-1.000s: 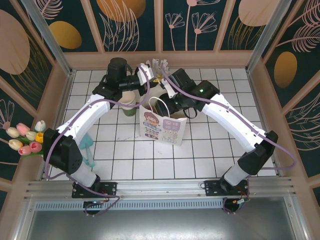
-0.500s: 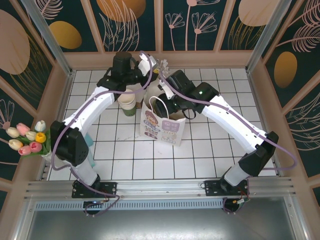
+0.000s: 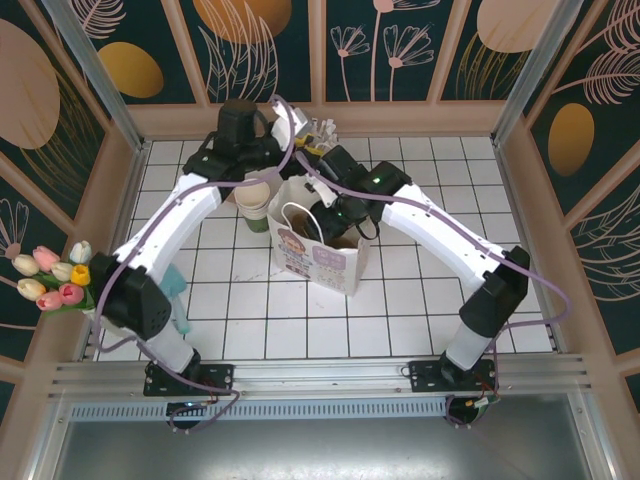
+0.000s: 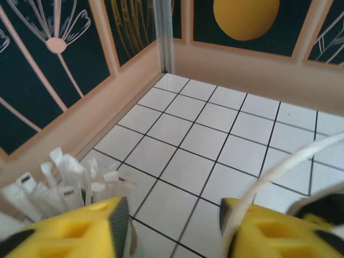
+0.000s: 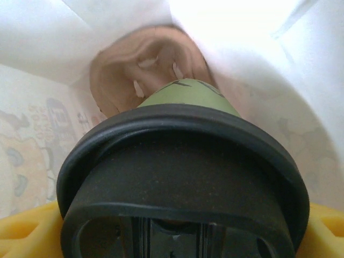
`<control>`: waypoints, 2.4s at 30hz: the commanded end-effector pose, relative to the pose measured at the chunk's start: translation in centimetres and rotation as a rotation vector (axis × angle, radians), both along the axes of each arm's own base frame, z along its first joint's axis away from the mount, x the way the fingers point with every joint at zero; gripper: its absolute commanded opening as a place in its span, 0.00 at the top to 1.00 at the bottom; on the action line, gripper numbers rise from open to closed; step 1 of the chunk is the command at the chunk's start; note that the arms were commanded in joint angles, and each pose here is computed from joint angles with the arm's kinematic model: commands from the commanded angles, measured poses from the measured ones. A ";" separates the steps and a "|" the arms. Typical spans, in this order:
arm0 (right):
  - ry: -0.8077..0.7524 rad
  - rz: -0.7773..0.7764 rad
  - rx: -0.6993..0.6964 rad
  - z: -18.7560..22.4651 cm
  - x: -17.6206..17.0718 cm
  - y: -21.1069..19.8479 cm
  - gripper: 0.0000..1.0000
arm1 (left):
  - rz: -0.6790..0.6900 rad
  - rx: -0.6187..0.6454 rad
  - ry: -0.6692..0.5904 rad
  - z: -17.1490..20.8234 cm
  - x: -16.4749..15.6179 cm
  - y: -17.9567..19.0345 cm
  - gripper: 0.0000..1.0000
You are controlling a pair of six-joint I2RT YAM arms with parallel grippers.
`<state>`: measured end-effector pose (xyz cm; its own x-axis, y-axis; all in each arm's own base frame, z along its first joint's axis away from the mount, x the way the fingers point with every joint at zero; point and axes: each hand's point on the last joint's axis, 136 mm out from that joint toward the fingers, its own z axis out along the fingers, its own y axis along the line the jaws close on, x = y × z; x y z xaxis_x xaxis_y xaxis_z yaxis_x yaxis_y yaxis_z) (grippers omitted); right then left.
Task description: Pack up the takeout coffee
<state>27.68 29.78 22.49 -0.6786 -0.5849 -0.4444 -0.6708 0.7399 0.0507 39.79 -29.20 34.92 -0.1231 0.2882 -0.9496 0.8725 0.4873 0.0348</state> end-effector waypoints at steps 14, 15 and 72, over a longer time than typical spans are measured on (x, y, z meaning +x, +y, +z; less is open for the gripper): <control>0.097 0.097 -0.074 -1.7 -1.0 0.8 0.38 | 0.592 0.020 0.298 -2.9 0.2 8.7 0.07; 0.099 0.097 -0.076 -1.7 -1.0 0.8 0.38 | 0.573 0.016 0.315 -3.1 -0.2 8.4 0.09; 0.217 0.047 -0.221 -9.2 -1.1 -1.1 0.40 | 0.177 0.103 0.363 -7.3 -2.0 3.1 1.00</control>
